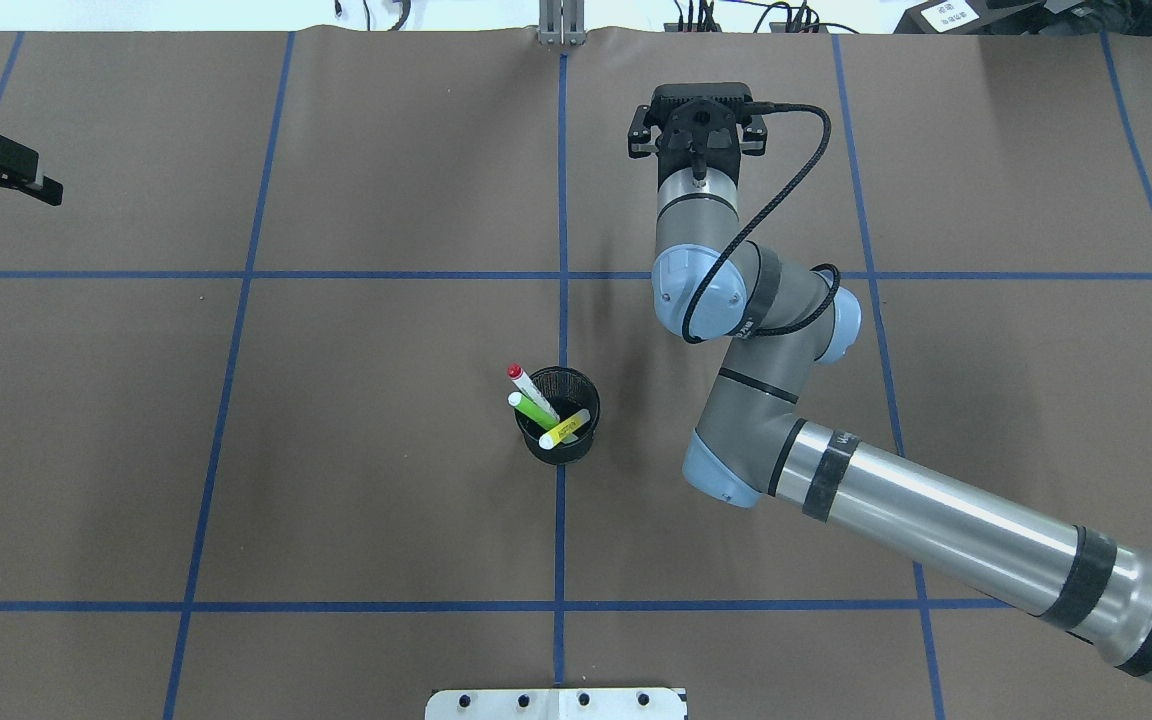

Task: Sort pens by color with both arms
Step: 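Carry the blue marker farther from the robot with the right gripper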

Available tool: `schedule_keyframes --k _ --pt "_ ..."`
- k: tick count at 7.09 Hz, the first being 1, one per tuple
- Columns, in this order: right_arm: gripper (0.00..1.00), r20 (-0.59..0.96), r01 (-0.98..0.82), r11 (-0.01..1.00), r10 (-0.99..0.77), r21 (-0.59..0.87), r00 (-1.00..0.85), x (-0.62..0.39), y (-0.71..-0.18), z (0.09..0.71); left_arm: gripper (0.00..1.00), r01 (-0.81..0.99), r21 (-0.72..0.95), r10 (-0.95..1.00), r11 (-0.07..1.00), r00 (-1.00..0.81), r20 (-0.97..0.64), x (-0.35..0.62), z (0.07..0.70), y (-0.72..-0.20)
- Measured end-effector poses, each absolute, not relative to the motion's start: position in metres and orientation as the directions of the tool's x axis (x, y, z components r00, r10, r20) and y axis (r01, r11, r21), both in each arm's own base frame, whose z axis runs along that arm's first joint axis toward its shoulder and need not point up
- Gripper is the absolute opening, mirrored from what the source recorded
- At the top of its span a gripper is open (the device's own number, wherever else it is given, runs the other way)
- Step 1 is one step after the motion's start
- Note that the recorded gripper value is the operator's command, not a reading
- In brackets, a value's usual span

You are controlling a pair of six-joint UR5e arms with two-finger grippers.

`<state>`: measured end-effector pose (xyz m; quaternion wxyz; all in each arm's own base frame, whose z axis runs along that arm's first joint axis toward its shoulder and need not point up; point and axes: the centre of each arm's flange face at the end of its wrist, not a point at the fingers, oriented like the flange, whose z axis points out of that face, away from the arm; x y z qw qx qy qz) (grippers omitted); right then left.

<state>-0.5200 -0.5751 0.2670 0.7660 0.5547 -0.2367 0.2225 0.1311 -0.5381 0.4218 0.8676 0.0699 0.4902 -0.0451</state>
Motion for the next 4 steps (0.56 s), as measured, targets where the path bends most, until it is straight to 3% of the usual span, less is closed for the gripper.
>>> schedule_keyframes --k 4 --pt "0.97 0.700 -0.640 0.361 -0.051 0.678 0.712 -0.502 -0.556 0.215 1.00 0.147 0.080 -0.007 0.986 0.514 -0.858 0.131 0.420 -0.538"
